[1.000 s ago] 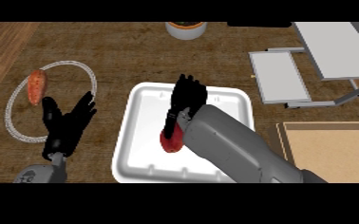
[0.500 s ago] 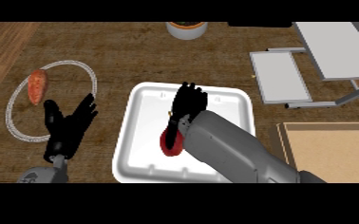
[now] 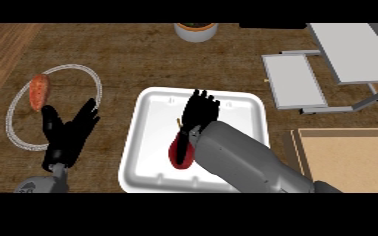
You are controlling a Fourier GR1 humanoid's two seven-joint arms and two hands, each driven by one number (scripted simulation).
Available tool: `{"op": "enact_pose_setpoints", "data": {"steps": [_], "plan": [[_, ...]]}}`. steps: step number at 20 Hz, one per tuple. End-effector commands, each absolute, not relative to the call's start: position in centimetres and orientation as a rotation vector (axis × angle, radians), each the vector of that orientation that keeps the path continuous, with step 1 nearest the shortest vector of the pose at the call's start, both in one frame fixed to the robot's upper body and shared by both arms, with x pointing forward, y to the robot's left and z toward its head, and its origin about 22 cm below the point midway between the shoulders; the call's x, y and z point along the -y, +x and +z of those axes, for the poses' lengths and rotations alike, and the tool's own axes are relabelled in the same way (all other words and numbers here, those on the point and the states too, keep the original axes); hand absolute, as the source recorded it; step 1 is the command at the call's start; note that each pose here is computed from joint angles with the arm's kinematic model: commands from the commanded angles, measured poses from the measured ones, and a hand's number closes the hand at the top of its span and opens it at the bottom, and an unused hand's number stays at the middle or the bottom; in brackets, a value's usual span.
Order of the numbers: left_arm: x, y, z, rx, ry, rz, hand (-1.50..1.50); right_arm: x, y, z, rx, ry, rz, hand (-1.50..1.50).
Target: Pick the pear from the tray and place it in the tiered shelf
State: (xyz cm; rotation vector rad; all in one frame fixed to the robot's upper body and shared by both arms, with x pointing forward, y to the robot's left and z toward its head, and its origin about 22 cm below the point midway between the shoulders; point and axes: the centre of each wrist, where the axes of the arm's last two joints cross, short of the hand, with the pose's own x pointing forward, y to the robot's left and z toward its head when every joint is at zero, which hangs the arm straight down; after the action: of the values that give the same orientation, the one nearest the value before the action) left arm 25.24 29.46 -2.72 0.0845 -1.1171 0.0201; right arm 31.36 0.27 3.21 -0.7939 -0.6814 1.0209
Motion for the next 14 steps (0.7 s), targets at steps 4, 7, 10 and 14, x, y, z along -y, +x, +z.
{"op": "enact_pose_setpoints", "data": {"steps": [4,7,10,14], "plan": [[-28.6,25.3,-2.7,1.115,0.08,0.028,0.0,-0.7,31.7,2.5,0.553,-0.919,0.856,-1.5],[-29.0,24.7,-2.0,1.108,0.071,0.016,0.0,0.5,31.2,0.0,0.575,-0.914,0.857,-1.5],[-28.7,25.8,-2.7,1.121,0.061,0.019,0.0,0.4,30.9,-0.4,0.561,-0.858,0.881,-1.5],[-28.1,26.2,-2.0,1.118,0.08,0.002,0.0,0.0,30.1,-0.7,0.497,-0.77,1.149,1.5]]}}
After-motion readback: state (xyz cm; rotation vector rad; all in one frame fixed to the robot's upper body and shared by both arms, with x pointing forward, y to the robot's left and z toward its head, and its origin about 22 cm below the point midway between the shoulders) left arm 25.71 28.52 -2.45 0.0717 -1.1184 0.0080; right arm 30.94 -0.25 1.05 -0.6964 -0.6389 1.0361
